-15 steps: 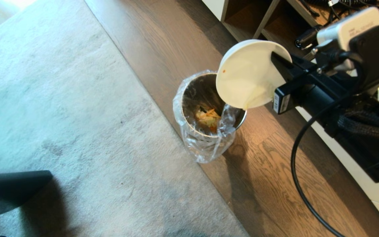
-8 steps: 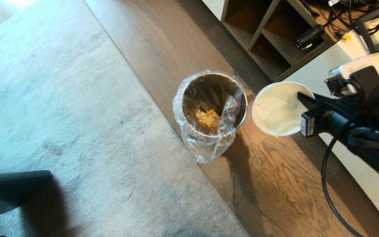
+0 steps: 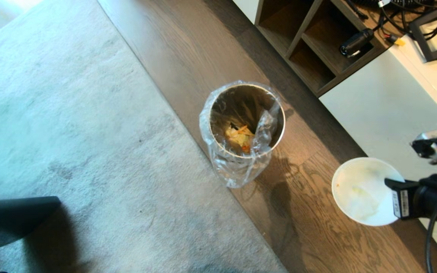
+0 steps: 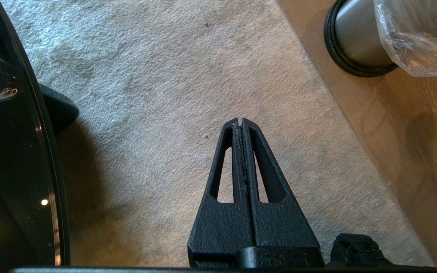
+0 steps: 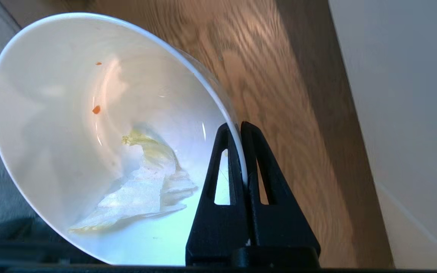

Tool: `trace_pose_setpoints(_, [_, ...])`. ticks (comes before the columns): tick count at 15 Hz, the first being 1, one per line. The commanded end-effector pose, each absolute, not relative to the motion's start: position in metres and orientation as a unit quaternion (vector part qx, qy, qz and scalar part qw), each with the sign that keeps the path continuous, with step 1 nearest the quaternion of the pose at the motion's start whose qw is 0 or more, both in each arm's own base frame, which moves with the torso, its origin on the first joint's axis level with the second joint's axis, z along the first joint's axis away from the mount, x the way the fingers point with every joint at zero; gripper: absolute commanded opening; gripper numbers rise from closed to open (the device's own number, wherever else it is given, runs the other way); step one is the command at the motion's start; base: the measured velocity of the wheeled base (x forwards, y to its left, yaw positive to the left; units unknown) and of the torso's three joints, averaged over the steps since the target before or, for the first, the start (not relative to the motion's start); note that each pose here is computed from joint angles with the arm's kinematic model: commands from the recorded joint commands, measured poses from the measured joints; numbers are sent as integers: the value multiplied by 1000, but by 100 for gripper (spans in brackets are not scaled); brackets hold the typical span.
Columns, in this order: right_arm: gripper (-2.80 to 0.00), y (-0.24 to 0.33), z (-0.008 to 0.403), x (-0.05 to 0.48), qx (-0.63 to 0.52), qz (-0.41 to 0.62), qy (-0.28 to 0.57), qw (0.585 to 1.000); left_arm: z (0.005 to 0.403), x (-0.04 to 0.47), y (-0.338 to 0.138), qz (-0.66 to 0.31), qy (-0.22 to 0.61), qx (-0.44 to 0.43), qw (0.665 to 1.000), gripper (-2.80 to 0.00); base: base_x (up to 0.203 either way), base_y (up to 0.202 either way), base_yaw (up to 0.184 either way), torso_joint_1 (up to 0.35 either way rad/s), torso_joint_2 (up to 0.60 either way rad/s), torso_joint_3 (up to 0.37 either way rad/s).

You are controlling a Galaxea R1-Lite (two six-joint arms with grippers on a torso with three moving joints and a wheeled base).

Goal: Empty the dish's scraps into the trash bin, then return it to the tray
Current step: Pour the leftover food from the bowl into the trash can

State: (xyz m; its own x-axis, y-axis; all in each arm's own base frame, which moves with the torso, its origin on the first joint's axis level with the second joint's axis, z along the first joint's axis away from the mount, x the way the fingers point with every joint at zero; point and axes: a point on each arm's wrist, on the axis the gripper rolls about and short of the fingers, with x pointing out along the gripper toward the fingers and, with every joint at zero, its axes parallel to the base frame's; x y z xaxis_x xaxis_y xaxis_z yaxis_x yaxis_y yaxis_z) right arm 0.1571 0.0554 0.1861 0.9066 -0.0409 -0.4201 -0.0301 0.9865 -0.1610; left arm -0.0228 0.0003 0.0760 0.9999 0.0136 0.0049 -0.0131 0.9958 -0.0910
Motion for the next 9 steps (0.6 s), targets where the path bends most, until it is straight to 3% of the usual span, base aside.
trace_pose_setpoints(1, [-280, 42, 168, 134, -76, -22, 243, 967, 76, -23, 0, 7, -3, -46, 999, -280, 0, 0, 0, 0, 0, 0])
trace_pose_setpoints(9, [-280, 13, 119, 85, -72, -79, 286, 952, 76, -23, 0, 7, -3, -46, 999, -280, 0, 0, 0, 0, 0, 0])
